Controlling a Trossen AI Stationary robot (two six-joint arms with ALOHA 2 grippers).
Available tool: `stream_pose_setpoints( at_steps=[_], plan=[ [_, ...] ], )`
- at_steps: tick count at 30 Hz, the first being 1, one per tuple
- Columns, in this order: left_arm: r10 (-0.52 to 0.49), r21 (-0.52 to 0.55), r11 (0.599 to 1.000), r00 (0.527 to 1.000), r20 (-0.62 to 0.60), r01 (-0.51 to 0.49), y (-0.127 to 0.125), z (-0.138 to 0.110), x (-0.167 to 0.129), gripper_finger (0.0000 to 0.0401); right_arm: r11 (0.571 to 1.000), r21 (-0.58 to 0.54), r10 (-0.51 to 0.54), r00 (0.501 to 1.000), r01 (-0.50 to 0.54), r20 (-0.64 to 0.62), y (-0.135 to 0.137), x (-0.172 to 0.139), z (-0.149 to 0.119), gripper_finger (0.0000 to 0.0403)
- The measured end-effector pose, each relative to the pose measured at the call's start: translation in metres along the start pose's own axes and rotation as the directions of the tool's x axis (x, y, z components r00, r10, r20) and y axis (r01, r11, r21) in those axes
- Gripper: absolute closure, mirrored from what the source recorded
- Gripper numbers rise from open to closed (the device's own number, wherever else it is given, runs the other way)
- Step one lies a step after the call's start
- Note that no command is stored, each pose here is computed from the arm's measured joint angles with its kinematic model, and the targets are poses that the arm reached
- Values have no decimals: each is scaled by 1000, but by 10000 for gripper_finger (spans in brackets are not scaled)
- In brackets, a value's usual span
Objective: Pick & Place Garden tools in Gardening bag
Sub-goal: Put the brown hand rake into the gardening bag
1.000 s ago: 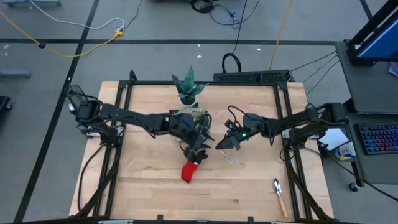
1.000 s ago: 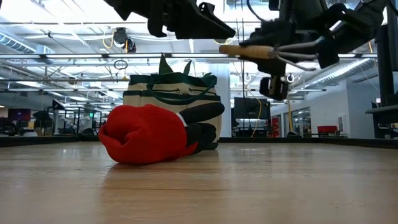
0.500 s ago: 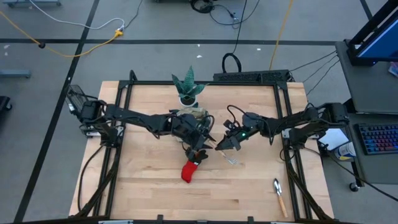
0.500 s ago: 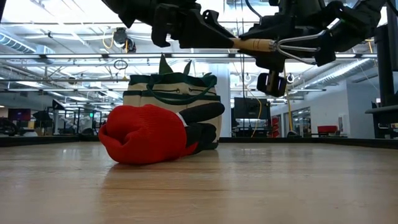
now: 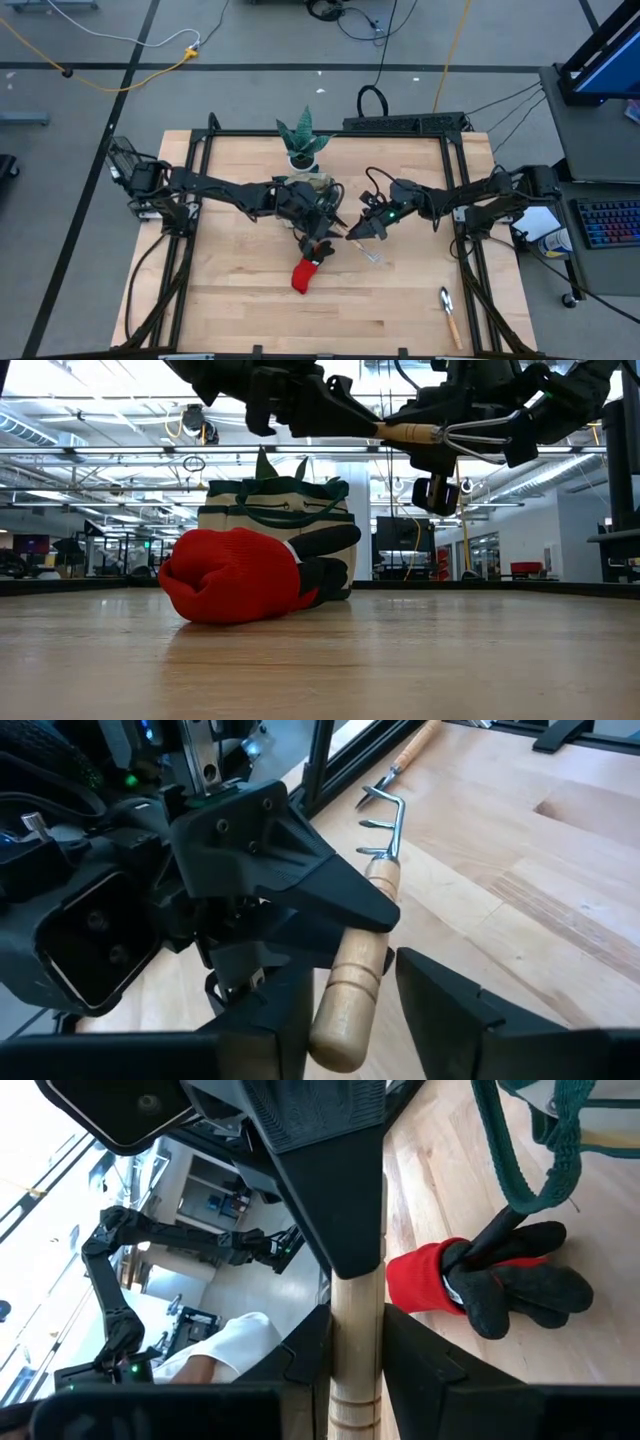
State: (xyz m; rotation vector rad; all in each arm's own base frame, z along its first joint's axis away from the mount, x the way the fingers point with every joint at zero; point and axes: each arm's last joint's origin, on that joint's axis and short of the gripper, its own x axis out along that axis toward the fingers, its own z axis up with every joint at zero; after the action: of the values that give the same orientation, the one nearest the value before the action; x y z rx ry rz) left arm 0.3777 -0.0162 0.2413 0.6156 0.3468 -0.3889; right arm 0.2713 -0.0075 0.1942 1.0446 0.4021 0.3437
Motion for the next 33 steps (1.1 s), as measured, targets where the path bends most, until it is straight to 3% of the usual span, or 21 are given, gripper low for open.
stream_pose_setpoints(
  at_steps=[9,17,27,33],
  plan=[
    [-6,-24,1000,1000,-2,6,3,-3,-1,333,1000,0,-4,1000,4,2,-1,0,0,339],
    [-20,-31,999,1000,7,20,5,-5,-2,321,1000,-26,-7,1000,8,13,-2,-2,2,333],
    [-34,-49,998,999,-9,33,3,-6,-2,335,995,-86,-35,997,41,71,-8,-10,14,258],
    [-47,-108,993,998,-32,43,1,-8,-2,331,991,-115,-56,993,68,108,-14,-17,23,234]
  ],
)
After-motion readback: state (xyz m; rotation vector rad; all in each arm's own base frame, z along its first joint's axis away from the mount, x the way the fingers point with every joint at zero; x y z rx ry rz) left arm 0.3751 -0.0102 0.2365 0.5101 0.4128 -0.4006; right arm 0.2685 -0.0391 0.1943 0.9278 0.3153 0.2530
